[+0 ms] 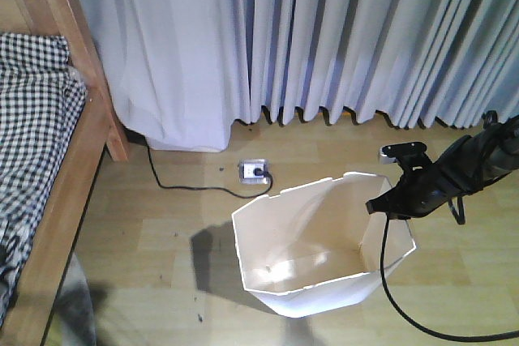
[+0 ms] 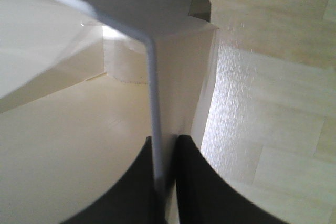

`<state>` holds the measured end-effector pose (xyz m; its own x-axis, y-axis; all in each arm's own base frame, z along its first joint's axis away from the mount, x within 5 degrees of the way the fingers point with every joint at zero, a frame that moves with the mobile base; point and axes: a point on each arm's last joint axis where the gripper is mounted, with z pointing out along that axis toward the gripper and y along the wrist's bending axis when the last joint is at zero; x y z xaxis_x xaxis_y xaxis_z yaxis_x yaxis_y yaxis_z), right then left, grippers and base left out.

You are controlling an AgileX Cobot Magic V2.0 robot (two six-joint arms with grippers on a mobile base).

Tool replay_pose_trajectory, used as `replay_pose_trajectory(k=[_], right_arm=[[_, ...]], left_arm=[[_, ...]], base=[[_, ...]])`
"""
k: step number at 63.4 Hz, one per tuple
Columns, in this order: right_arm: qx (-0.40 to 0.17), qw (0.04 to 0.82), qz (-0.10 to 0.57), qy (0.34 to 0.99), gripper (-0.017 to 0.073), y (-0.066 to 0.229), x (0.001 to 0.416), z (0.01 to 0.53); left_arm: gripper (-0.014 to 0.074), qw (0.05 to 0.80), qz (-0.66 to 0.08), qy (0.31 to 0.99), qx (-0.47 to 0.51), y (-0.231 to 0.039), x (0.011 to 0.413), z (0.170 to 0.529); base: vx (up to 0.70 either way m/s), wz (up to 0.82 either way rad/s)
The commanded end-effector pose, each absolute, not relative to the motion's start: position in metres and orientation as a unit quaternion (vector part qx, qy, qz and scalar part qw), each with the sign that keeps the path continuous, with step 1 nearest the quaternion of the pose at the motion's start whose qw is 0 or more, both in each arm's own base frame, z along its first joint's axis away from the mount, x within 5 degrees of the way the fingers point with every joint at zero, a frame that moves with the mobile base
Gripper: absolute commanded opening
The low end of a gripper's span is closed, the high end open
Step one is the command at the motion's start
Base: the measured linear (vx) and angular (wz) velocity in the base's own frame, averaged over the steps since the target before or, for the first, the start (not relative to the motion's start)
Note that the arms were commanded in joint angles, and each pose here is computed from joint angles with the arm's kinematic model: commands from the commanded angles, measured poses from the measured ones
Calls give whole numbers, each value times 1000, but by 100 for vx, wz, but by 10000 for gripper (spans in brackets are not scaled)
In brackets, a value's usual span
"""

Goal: Move trash bin to bedside with robot
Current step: 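Approach the curtains beside the bed head with the bin held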

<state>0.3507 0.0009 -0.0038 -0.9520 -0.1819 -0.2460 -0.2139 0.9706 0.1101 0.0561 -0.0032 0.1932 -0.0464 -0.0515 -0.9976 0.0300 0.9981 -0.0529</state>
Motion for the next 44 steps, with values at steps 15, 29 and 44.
replay_pose_trajectory(k=[15, 29, 44], right_arm=[[-82, 153, 84, 981, -3, 2, 363, 25], [-82, 153, 84, 981, -3, 2, 363, 25], [-82, 153, 84, 981, -3, 2, 363, 25]], left_arm=[[-6, 706, -29, 707, -18, -2, 57, 190], [-6, 706, -29, 707, -18, -2, 57, 190], [-6, 706, -29, 707, -18, -2, 57, 190]], base=[[30, 2], [24, 4], [16, 2]])
